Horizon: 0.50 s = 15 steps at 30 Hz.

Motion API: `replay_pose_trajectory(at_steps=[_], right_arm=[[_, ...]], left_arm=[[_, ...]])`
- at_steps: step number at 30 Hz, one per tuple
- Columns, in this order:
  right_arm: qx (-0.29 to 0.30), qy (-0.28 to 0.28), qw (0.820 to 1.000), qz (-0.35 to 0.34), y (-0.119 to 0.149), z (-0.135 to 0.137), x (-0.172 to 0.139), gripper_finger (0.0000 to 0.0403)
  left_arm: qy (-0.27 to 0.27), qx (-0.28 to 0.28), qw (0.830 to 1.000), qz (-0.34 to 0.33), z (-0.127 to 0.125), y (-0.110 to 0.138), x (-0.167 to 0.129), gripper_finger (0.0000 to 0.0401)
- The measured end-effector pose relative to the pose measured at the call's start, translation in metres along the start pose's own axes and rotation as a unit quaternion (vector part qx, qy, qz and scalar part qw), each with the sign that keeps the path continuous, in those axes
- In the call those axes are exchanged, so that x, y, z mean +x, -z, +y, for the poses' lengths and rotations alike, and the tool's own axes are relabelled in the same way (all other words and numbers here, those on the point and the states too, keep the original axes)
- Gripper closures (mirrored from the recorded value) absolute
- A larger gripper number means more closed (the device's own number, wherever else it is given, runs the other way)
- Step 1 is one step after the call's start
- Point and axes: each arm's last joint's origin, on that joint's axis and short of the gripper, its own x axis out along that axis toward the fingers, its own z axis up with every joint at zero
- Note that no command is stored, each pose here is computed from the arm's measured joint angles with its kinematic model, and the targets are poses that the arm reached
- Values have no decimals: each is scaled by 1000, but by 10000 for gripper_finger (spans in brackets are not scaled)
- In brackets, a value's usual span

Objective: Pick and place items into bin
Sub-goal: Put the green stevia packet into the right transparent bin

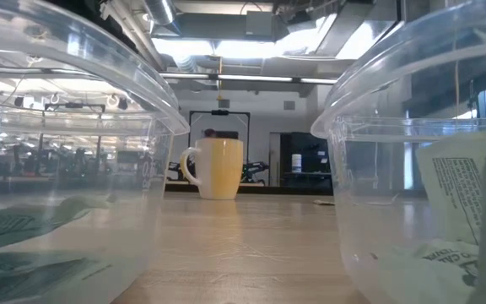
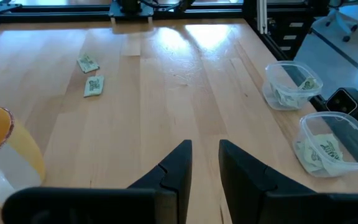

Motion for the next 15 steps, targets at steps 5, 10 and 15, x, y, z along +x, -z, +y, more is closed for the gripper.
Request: replay_pose_trajectory(at_steps=[5,10,15], right_arm=[[-27,-41,998,-38,8,13,13,351],[-35,-38,999,-10,29,12,29,351],[-34,-20,998,45,61,4,49,351]], left_arm=[[0,0,1000,0,0,0,0,326],[0,-8,1000,0,0,0,0,326],[0,-9,1000,0,0,0,0,326]])
